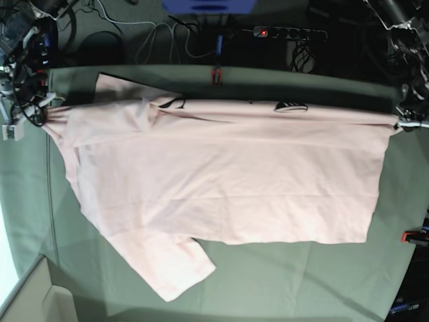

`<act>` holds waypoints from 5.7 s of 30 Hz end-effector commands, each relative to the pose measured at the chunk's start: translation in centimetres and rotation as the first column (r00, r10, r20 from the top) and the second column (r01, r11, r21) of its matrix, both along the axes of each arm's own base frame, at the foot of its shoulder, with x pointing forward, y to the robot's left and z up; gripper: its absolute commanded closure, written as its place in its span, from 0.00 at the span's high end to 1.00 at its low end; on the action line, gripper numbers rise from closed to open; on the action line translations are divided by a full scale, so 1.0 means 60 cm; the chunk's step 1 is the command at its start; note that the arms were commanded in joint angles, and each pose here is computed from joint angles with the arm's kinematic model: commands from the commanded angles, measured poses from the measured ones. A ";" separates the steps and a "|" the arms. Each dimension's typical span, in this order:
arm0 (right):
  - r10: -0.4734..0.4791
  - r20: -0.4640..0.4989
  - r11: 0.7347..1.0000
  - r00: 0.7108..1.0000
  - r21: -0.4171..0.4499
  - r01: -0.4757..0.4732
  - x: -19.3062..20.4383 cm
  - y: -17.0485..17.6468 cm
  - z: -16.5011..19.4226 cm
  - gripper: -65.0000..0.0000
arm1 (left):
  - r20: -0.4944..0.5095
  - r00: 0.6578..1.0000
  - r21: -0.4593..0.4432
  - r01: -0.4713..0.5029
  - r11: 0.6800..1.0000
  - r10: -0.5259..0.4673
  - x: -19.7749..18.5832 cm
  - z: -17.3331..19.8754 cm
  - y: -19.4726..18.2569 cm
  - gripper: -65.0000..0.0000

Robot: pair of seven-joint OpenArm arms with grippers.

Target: Layout the t-shirt on the table in an organized manner, then fold the t-shirt properly

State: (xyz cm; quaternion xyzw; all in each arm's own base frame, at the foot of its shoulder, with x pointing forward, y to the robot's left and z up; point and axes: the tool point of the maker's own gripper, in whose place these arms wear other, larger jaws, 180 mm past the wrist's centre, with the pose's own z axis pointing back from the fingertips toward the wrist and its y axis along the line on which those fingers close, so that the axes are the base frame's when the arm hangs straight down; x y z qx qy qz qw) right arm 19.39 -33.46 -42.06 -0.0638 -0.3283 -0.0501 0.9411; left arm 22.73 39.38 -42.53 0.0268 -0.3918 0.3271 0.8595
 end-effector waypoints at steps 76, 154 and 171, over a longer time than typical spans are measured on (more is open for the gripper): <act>-0.054 -0.052 0.938 0.997 -0.345 0.033 -0.014 -0.043 0.156 0.00 | -0.071 0.984 -0.135 0.155 0.979 -0.165 -0.007 -0.044 -0.229 0.01; -0.009 -0.023 0.949 1.000 -0.316 0.001 0.026 -0.020 0.154 0.00 | -0.143 0.934 -0.104 0.314 0.944 -0.326 -0.036 -0.051 -0.267 0.00; 0.124 0.091 0.962 0.988 -0.256 -0.098 0.166 0.046 0.177 0.00 | 0.122 0.968 0.193 0.195 0.962 -0.221 0.112 0.161 -0.111 0.00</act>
